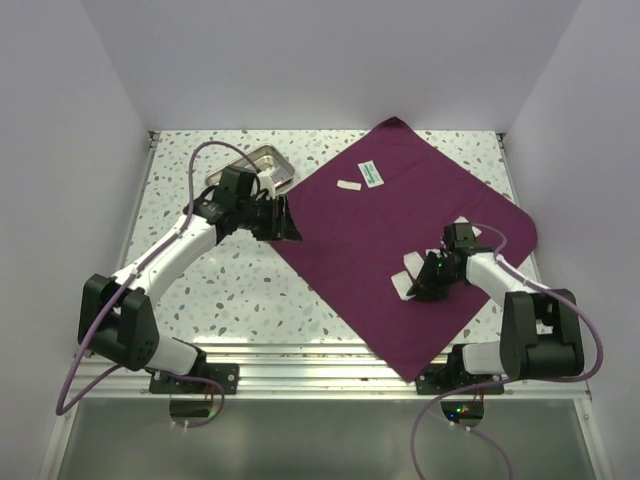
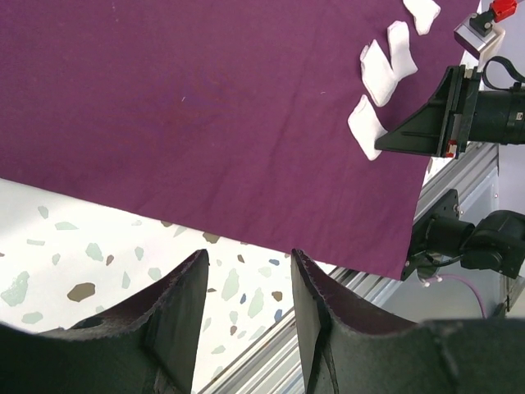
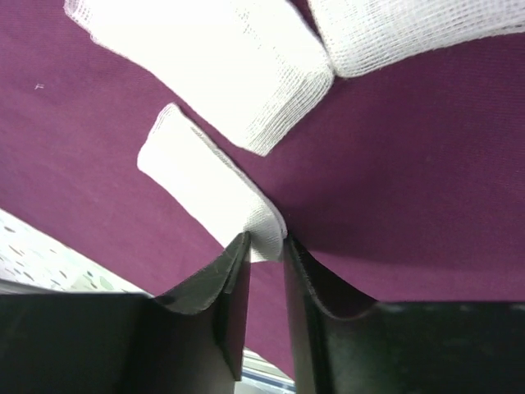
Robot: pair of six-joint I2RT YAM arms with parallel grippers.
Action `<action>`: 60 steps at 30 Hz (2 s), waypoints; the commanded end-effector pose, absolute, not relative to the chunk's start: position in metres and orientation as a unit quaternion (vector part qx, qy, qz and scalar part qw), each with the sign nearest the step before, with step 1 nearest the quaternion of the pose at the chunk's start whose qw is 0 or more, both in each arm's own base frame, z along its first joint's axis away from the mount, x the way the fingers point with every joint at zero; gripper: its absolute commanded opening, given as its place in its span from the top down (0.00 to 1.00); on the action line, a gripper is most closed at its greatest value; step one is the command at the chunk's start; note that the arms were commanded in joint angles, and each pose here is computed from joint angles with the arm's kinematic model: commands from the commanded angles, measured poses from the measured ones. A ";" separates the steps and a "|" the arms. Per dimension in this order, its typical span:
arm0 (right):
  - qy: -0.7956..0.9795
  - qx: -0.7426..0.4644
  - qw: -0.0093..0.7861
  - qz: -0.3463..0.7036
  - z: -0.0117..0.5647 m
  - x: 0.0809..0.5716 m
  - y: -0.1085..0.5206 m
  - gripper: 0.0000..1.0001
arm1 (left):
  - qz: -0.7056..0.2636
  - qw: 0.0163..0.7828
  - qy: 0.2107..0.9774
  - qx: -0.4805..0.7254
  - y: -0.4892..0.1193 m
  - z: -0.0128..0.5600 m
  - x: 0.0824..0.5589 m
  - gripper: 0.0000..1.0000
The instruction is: Prepare the surgical pack
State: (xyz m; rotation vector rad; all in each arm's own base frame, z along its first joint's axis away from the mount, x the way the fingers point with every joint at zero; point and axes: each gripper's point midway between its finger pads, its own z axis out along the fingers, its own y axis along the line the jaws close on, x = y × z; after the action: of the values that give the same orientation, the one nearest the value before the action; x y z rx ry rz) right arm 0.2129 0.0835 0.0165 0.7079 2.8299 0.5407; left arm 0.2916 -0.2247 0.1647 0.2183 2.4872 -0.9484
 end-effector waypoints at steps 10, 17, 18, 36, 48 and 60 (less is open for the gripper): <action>0.938 0.162 0.172 0.253 0.093 0.269 0.100 1.00 | -0.365 0.256 0.889 0.108 -0.236 0.177 0.306 0.52; 0.934 0.167 0.190 0.252 0.122 0.294 0.099 1.00 | -0.368 0.250 0.889 0.112 -0.239 0.173 0.309 0.52; 0.933 0.172 0.189 0.253 0.120 0.296 0.098 1.00 | -0.369 0.250 0.888 0.113 -0.239 0.173 0.309 0.52; 0.944 0.160 0.145 0.248 0.081 0.305 0.072 1.00 | -0.369 0.238 0.891 0.118 -0.241 0.165 0.310 0.52; 0.953 0.134 0.123 0.241 0.071 0.300 0.069 1.00 | -0.370 0.231 0.892 0.116 -0.241 0.162 0.310 0.52; 0.965 0.132 0.105 0.203 0.064 0.298 0.057 1.00 | -0.374 0.229 0.891 0.115 -0.244 0.162 0.312 0.52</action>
State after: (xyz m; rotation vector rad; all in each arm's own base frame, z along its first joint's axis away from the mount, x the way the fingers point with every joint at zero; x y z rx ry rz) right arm 0.3042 0.0601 0.0704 0.3769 2.8103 0.6246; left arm 0.3012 -0.2361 0.1435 0.2628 2.5343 -0.9973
